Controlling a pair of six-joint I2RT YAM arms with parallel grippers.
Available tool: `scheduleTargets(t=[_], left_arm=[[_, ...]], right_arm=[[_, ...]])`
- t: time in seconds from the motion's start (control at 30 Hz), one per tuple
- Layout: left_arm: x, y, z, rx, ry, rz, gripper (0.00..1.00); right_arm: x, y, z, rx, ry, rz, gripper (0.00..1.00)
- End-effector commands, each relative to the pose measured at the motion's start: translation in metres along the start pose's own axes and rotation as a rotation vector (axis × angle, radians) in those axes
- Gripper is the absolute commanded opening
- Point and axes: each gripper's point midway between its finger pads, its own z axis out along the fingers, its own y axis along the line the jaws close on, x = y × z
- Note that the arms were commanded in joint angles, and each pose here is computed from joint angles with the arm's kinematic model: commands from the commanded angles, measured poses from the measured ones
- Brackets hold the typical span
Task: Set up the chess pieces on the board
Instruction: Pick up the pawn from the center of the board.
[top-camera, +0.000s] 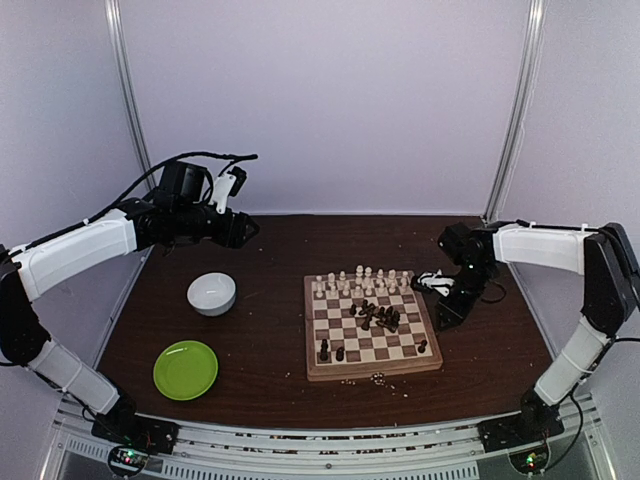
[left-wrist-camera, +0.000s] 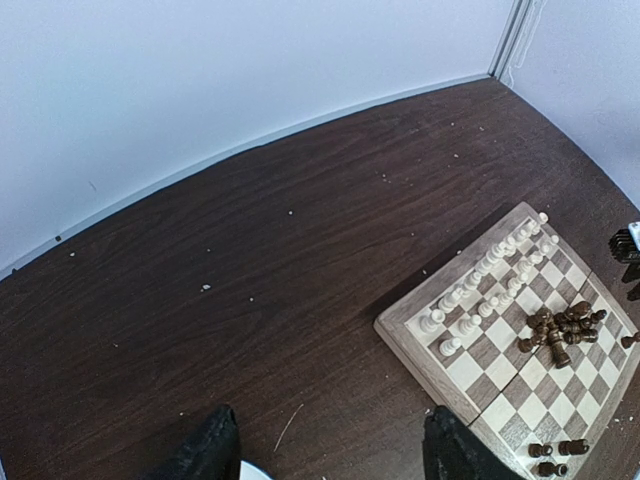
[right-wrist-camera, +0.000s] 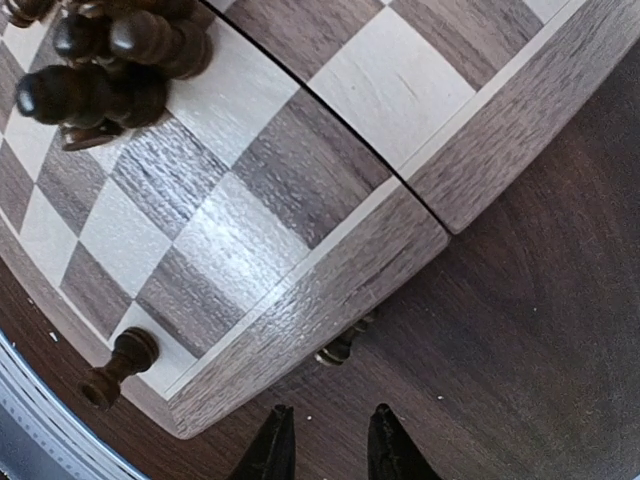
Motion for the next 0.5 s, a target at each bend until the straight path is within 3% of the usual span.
scheduleTargets(t=[0.0,0.47], left_arm=[[-0.015,0.003,-0.002,-0.005,-0.041,-0.003,0.64],[-0.015,0.003,-0.001,-0.004,-0.038,0.0,0.64]], right_arm=[[0.001,-0.008,0.012,0.025,0.032,0.027,0.27],[-0.001,-0.01,0.026,0.001,0.066,0.042,0.27]])
